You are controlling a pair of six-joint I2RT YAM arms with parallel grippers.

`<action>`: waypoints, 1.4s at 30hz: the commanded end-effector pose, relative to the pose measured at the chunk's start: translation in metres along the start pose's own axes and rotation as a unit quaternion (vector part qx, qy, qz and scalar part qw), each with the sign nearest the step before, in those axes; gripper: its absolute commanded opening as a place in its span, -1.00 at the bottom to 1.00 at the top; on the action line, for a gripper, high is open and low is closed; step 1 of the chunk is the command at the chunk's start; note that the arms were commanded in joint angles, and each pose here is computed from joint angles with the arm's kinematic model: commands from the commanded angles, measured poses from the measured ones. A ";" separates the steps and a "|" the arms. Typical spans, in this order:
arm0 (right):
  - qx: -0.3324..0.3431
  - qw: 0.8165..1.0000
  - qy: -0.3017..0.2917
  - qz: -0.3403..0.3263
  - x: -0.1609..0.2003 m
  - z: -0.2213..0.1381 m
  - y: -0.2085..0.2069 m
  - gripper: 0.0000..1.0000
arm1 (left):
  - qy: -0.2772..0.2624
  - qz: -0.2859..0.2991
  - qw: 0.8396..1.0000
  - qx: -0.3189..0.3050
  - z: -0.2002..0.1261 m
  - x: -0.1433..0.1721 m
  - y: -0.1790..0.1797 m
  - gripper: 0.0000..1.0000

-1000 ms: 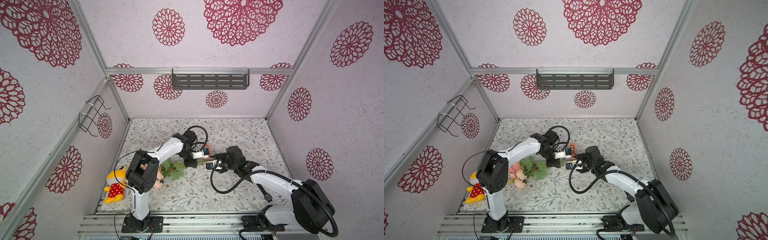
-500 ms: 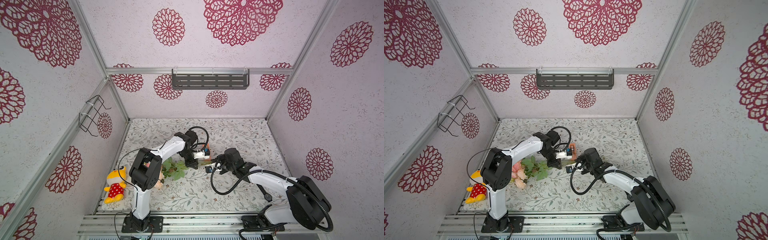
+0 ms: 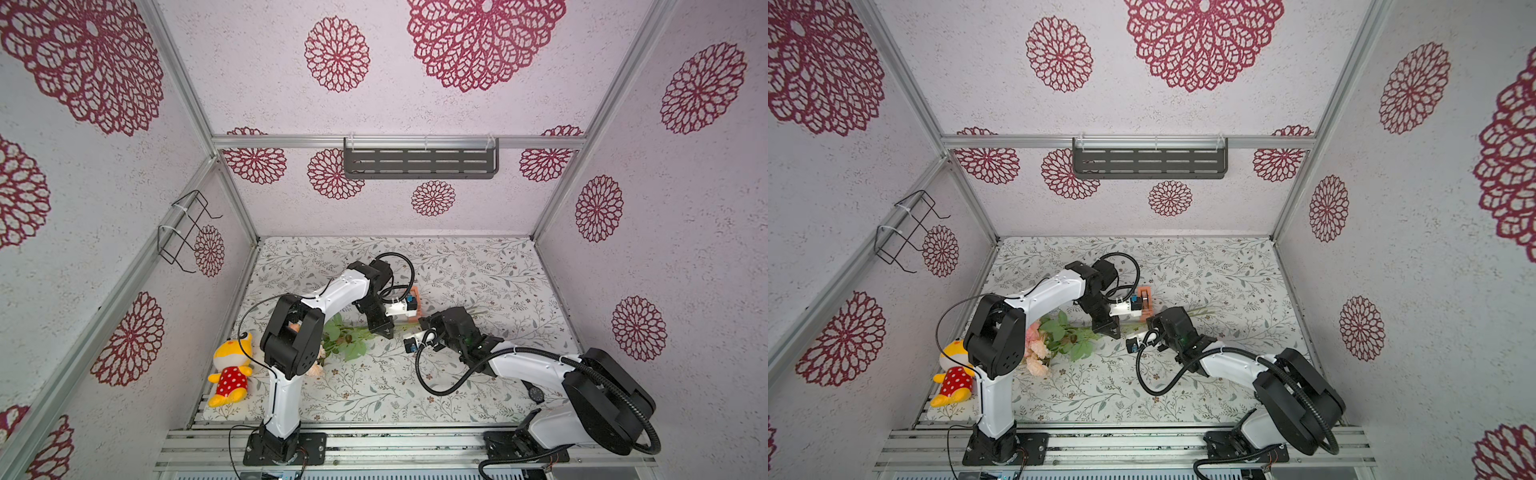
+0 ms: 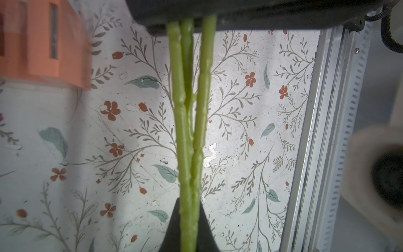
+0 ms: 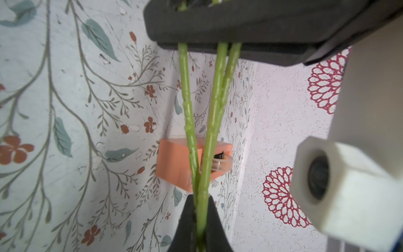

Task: Wrap bouquets with tape
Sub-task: Wrap the tape around the bouquet.

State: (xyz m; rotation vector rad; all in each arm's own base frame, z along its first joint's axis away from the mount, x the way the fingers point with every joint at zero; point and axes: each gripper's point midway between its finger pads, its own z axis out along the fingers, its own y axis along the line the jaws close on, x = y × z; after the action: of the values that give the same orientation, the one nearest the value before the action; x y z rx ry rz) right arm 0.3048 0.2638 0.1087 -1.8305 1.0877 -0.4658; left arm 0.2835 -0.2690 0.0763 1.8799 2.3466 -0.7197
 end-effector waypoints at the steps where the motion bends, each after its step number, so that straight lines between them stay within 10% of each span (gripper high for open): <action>1: 0.044 0.999 0.019 -0.017 0.002 0.002 -0.015 -1.00 | -0.044 0.003 0.999 -0.026 -0.039 -0.019 -0.009 0.51; 2: 0.046 0.999 0.021 -0.014 0.003 0.001 -0.016 -1.00 | -0.055 -0.001 0.998 -0.041 -0.048 -0.022 -0.007 0.96; 9: 0.070 0.997 0.011 -0.005 0.000 -0.006 -0.023 -1.00 | -0.149 -0.008 0.981 -0.125 -0.110 -0.038 0.000 0.95; 12: 0.108 0.994 0.003 -0.002 -0.002 -0.012 -0.034 -1.00 | -0.253 -0.045 0.945 -0.204 -0.169 -0.052 0.021 0.95; 15: 0.154 0.988 0.006 -0.004 0.000 -0.017 -0.047 -1.00 | -0.481 -0.075 0.844 -0.226 -0.267 -0.071 0.037 0.95; 18: 0.201 0.980 0.007 -0.010 0.000 -0.024 -0.062 -1.00 | -0.672 -0.157 0.691 -0.213 -0.337 -0.051 0.056 0.95; 19: 0.221 0.975 0.003 -0.006 -0.001 -0.028 -0.069 -1.00 | -0.705 -0.124 0.670 -0.197 -0.352 -0.052 0.049 0.95; 24: 0.245 0.969 0.003 -0.022 -0.003 -0.029 -0.078 -1.00 | -0.640 0.013 0.747 -0.180 -0.322 -0.070 0.009 0.95; 27: 0.262 0.965 0.006 -0.024 -0.002 -0.030 -0.082 -1.00 | -0.493 0.103 0.798 -0.332 -0.250 -0.056 -0.006 0.95; 31: 0.270 0.963 0.000 -0.019 -0.004 -0.031 -0.082 -1.00 | -0.321 0.140 0.870 -0.347 -0.178 -0.024 0.009 0.96; 42: 0.321 0.946 0.012 -0.045 -0.005 -0.032 -0.090 -1.00 | -0.210 0.179 0.934 -0.228 -0.069 -0.027 0.005 0.95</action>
State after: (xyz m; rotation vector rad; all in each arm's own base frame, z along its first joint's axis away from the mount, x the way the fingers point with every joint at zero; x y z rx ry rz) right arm 0.3223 0.2656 0.1571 -1.4568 0.8118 -0.7525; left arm 0.3241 -0.2614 0.1581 1.5540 1.6647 -0.4214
